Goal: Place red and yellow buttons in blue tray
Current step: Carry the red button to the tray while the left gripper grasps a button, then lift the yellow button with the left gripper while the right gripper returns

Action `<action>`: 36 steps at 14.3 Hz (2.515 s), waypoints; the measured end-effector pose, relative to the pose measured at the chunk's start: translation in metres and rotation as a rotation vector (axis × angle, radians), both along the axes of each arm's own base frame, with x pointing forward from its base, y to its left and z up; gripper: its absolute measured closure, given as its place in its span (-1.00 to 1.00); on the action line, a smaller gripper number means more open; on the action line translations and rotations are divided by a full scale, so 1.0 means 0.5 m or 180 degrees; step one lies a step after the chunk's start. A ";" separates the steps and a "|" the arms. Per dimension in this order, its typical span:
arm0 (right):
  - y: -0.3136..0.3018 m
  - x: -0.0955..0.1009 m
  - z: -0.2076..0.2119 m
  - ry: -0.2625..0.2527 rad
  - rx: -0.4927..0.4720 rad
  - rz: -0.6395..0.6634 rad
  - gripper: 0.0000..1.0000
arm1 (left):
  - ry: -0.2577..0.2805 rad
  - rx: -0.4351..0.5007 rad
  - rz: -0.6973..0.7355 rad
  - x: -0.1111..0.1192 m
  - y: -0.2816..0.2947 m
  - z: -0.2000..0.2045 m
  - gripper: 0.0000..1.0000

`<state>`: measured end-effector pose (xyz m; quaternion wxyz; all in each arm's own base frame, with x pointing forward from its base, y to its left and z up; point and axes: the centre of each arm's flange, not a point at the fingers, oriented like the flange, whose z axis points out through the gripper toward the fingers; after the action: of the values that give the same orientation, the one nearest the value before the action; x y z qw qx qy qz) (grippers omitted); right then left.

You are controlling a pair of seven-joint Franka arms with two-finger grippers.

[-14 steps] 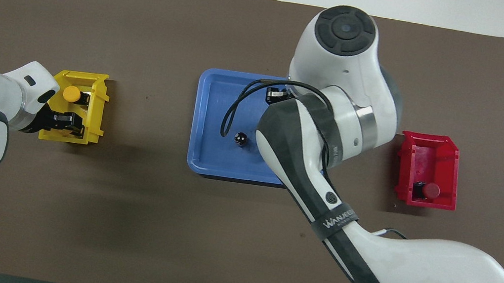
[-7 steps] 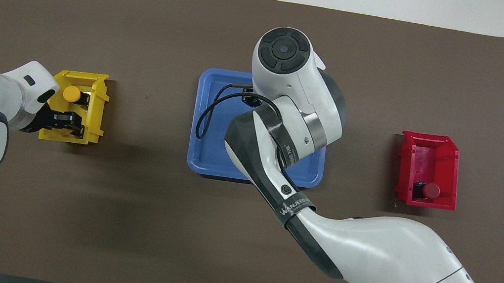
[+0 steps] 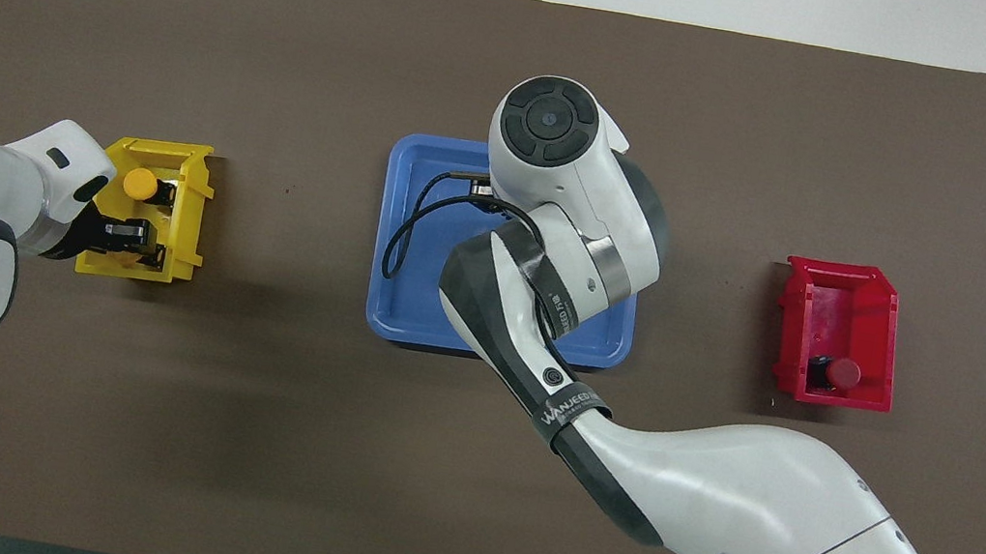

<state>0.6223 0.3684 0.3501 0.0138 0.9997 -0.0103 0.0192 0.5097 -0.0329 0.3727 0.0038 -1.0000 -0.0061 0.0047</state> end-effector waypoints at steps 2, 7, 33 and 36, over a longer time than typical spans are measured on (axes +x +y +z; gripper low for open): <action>-0.008 0.006 0.016 0.0029 -0.0027 -0.0028 -0.61 | -0.0017 -0.0001 0.0003 -0.001 0.001 -0.003 0.02; -0.125 0.050 0.184 0.0063 -0.0041 0.0058 -0.99 | -0.0014 -0.0001 0.0012 -0.005 0.004 -0.013 0.12; -0.796 -0.125 0.081 0.0361 0.0091 0.0254 -0.67 | -0.0153 -0.0177 0.0029 0.182 -0.742 0.063 0.16; -0.785 -0.154 0.055 0.0376 0.0087 0.0275 -0.67 | -0.0126 -0.0075 -0.0024 0.149 -0.794 0.033 0.16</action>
<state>0.5452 -0.0241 0.3775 -0.0002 0.9987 0.0335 -0.0394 0.5840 -0.4296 0.3894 -0.0081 -0.9999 -0.0023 -0.0151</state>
